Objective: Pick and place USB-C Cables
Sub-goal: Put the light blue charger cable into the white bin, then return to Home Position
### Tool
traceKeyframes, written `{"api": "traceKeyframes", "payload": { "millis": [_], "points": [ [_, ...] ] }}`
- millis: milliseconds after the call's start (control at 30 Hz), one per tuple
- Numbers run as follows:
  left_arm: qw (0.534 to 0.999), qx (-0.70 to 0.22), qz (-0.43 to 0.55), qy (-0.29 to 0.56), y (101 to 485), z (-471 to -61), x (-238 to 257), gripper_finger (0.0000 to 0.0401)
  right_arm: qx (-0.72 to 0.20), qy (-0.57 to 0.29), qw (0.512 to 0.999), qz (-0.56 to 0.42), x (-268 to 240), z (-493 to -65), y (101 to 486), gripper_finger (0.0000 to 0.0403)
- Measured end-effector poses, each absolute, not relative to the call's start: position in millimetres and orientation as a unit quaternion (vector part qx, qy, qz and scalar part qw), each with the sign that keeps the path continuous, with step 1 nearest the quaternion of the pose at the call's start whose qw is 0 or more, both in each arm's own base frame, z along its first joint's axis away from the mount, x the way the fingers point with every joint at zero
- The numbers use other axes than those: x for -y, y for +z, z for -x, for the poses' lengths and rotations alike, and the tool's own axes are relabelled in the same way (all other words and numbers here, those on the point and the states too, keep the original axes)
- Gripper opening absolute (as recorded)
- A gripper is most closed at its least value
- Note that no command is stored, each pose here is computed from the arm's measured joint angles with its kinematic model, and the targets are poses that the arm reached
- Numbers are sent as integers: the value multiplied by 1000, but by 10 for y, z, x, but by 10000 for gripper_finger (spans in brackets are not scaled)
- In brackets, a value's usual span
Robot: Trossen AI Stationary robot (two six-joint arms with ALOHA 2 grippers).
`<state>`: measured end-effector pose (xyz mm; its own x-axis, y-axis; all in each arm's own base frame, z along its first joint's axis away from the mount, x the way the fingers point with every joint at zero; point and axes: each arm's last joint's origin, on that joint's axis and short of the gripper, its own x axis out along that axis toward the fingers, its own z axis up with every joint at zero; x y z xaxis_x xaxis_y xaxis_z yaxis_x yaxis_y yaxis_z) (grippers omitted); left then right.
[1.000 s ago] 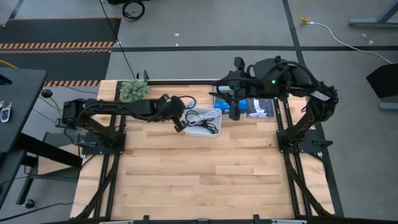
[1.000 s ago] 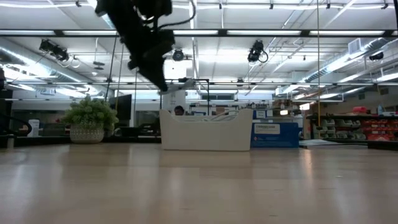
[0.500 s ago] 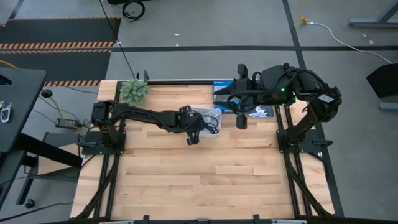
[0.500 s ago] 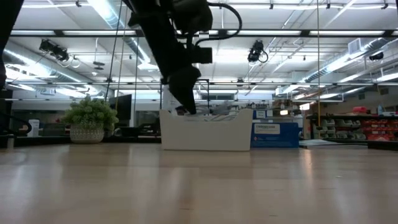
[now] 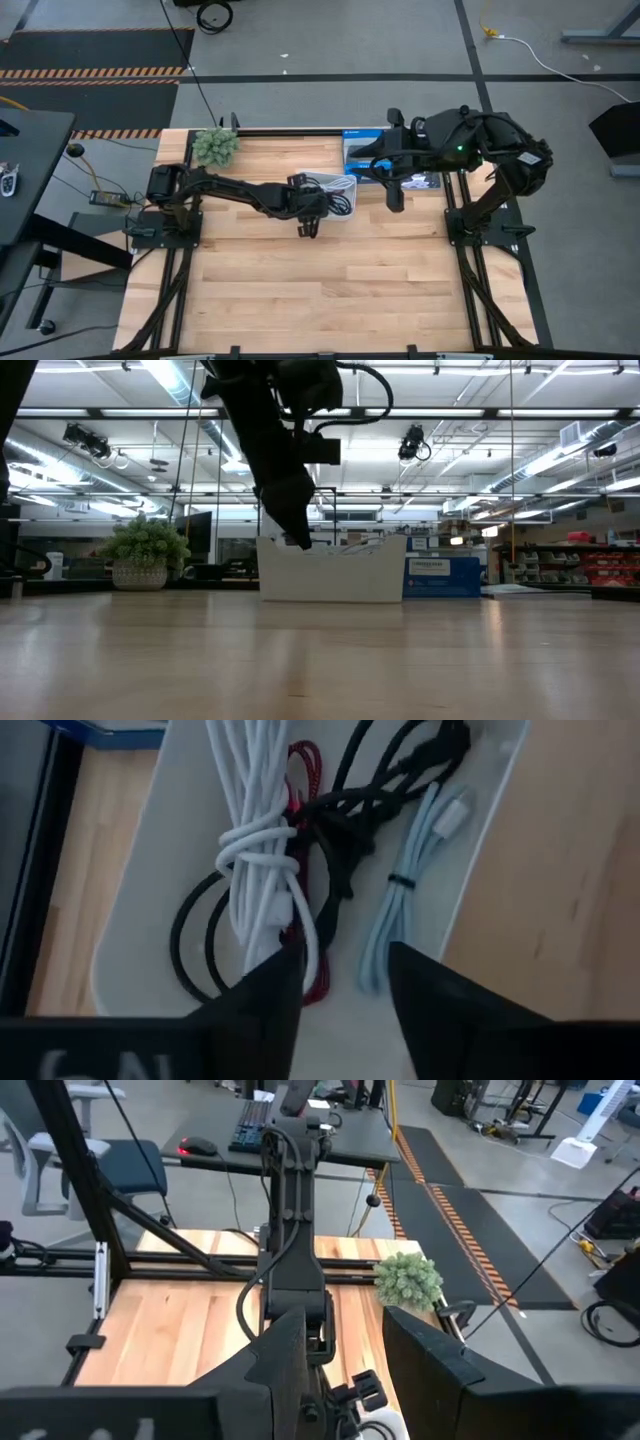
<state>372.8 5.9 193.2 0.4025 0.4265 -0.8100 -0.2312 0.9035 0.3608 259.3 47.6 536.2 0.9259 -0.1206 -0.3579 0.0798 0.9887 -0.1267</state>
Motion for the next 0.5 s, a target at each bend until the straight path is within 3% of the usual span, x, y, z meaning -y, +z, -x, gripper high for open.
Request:
{"api": "traceKeyframes", "payload": {
  "millis": [233,500],
  "points": [
    [857,-467,-65,207,2255,-3628,15,184,-195,-37,978,60,-518,-2456,5381,142],
    [880,-424,-21,212,2687,-3311,131,144,-245,-88,965,29,-366,-1989,5392,142]
  ]
}}
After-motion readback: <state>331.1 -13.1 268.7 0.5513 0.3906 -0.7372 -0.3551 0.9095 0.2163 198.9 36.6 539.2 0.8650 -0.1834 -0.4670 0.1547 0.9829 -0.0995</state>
